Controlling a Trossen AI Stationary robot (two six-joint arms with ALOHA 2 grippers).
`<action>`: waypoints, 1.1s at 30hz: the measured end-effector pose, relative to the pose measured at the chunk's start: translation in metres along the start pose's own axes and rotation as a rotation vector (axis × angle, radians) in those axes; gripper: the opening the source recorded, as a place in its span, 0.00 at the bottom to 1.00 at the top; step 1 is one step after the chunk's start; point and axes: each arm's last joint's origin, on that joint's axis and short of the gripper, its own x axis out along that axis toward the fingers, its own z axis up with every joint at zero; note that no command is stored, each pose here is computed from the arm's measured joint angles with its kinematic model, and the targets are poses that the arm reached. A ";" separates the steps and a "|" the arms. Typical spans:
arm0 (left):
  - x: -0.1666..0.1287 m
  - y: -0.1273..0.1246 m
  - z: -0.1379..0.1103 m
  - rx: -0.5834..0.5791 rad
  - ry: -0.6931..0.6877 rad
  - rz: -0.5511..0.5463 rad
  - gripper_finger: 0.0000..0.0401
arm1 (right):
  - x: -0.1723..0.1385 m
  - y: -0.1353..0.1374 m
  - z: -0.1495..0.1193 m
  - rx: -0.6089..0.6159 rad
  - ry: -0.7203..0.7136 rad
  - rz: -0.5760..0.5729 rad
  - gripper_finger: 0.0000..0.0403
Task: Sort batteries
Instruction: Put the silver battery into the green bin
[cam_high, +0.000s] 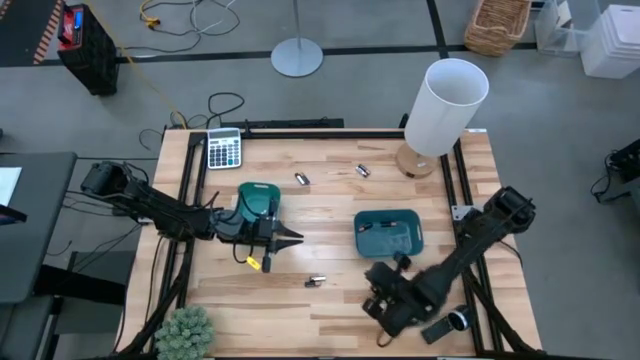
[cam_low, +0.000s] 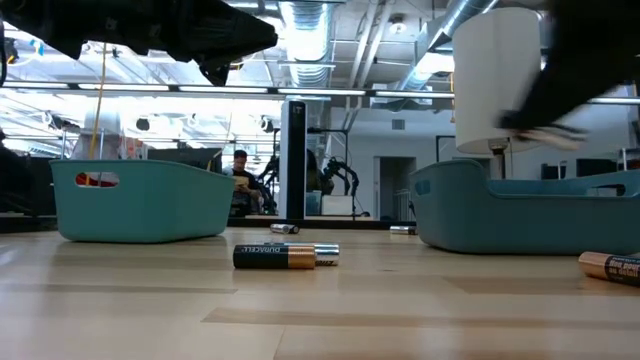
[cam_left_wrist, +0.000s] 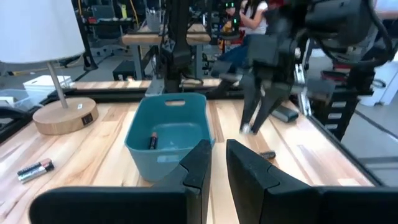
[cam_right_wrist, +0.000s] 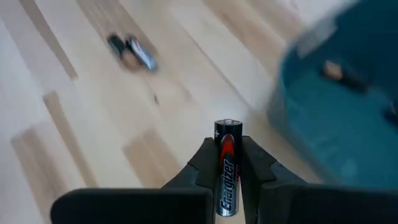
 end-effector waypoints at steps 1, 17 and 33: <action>-0.001 0.000 0.002 -0.008 -0.011 0.000 0.12 | 0.006 0.000 0.008 -0.018 -0.013 0.009 0.11; -0.051 0.012 0.043 0.003 -0.061 0.020 0.12 | 0.079 -0.037 0.159 -0.192 -0.438 0.180 0.11; -0.102 0.008 0.055 0.053 -0.031 0.117 0.12 | 0.160 -0.027 0.205 -0.154 -0.560 0.324 0.11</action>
